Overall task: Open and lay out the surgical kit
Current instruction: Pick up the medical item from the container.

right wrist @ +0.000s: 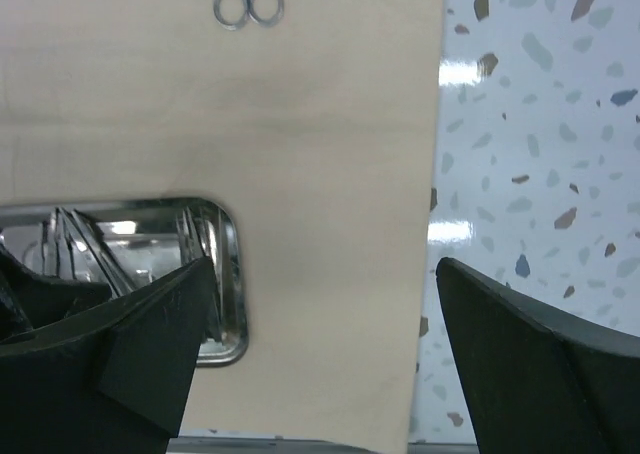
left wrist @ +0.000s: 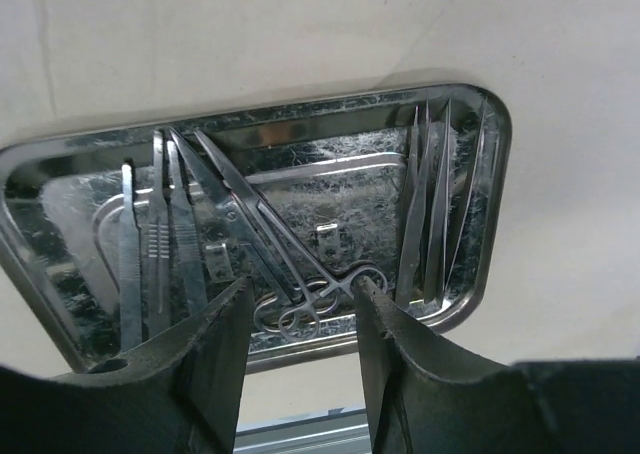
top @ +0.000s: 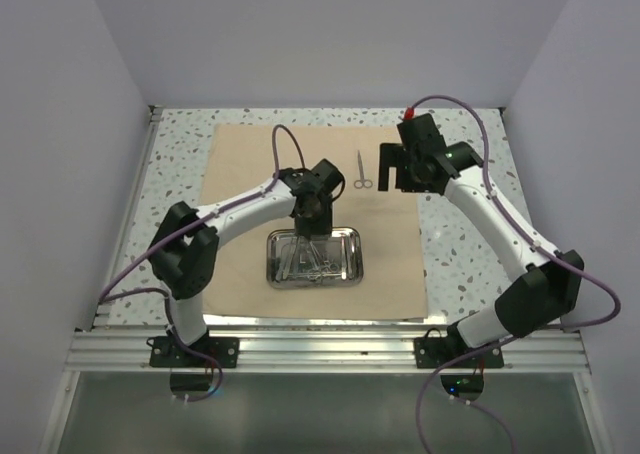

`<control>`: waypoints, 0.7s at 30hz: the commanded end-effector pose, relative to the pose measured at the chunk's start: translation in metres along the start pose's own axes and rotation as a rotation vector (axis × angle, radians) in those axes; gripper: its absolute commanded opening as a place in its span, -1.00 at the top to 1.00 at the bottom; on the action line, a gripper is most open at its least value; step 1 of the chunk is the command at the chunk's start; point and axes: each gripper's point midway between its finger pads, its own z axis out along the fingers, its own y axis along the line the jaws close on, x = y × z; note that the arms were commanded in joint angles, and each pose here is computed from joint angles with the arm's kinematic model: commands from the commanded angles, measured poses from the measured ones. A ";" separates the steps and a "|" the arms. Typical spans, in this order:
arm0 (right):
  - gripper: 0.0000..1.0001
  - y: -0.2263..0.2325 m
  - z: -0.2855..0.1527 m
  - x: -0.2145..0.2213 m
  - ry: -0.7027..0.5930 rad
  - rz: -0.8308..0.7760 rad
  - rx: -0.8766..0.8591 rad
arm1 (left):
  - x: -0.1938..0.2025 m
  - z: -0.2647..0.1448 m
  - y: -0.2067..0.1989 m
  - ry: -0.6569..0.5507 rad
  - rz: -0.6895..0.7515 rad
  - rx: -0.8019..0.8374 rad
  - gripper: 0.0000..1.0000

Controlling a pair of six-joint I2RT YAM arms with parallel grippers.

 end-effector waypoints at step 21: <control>-0.84 -0.038 -0.046 0.093 0.129 -0.046 -0.028 | 0.024 0.056 -0.069 -0.011 0.030 0.039 0.13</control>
